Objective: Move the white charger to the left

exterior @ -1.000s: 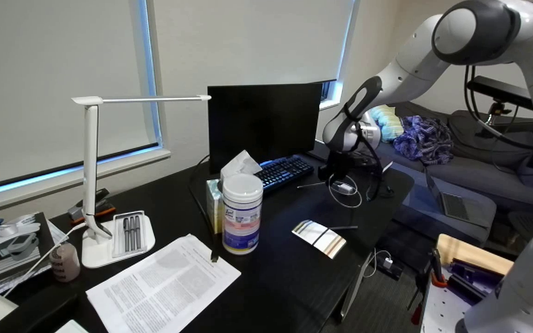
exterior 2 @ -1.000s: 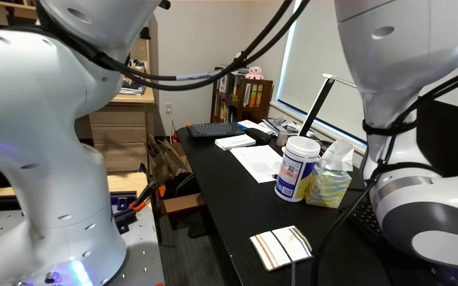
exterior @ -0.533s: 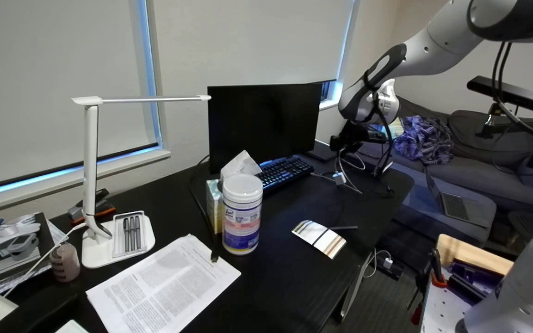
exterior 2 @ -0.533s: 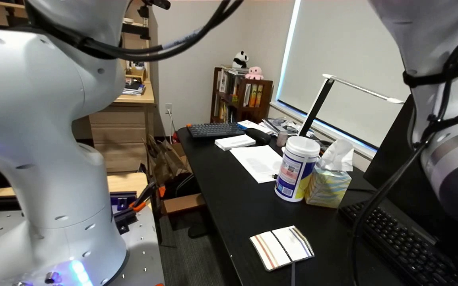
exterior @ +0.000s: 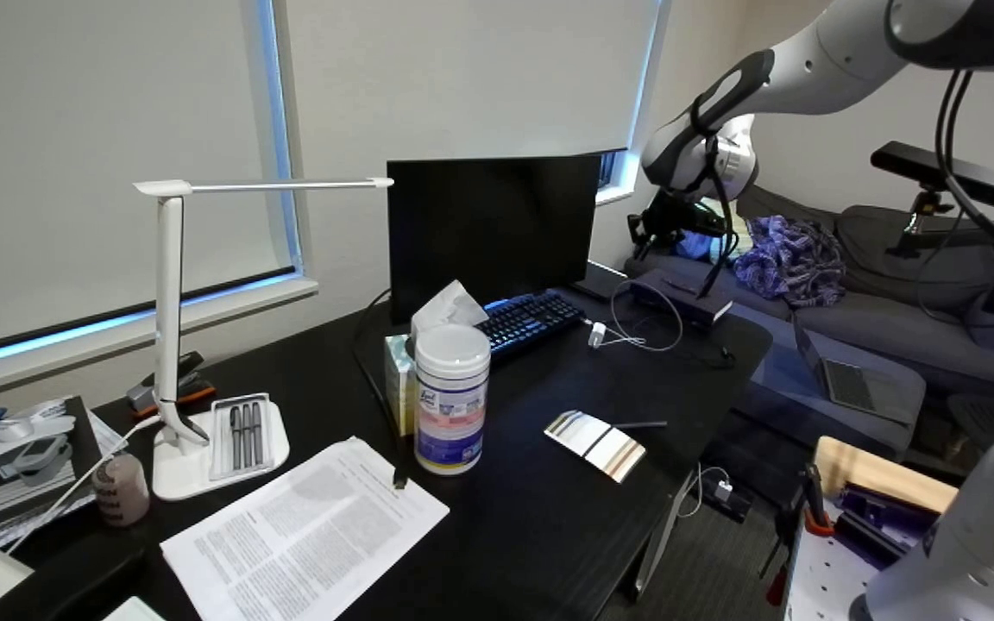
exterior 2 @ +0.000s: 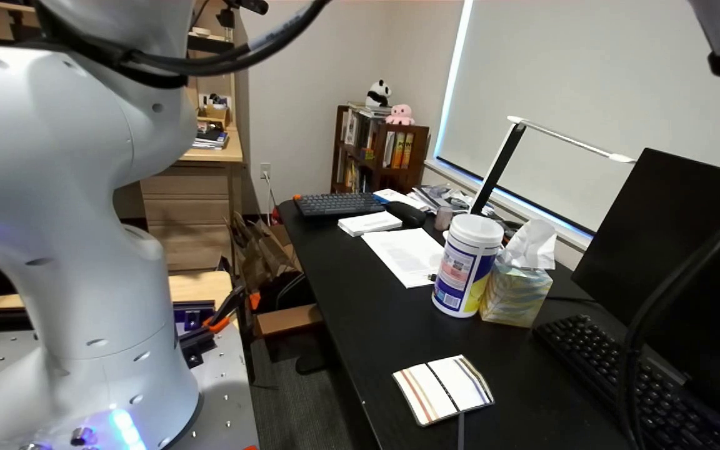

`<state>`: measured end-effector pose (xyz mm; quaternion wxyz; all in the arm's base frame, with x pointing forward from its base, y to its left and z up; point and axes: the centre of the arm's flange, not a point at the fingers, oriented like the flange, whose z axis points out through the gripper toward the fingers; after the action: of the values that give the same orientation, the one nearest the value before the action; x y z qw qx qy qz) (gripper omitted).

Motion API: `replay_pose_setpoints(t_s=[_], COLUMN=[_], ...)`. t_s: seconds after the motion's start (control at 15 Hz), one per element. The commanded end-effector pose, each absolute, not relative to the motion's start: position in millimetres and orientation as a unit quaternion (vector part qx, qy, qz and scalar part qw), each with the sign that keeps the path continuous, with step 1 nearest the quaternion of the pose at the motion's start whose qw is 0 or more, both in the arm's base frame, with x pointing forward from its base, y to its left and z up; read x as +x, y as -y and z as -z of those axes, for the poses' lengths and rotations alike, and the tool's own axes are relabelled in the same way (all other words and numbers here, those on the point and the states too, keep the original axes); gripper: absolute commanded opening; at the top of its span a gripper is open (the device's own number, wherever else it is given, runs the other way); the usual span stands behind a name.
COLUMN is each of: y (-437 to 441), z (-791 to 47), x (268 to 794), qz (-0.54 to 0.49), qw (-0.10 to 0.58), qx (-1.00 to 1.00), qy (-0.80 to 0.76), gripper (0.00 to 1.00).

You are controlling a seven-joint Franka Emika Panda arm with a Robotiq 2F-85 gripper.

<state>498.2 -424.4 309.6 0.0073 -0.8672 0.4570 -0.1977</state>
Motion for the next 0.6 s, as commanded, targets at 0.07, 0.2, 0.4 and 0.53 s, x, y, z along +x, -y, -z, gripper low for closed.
replay_pose_setpoints(t_s=[0.07,0.2,0.4,0.53], y=[443,447,440,431], z=[-334,-329,-311,-295], x=[501,502,506,510], qz=[0.202,0.189,0.161,0.136], qw=[0.015,0.015,0.021,0.03], qx=[-0.846,-0.847,-0.854,-0.862], qy=[-0.493,-0.497,-0.494,-0.487], gripper=[0.05,0.05,0.39,0.5])
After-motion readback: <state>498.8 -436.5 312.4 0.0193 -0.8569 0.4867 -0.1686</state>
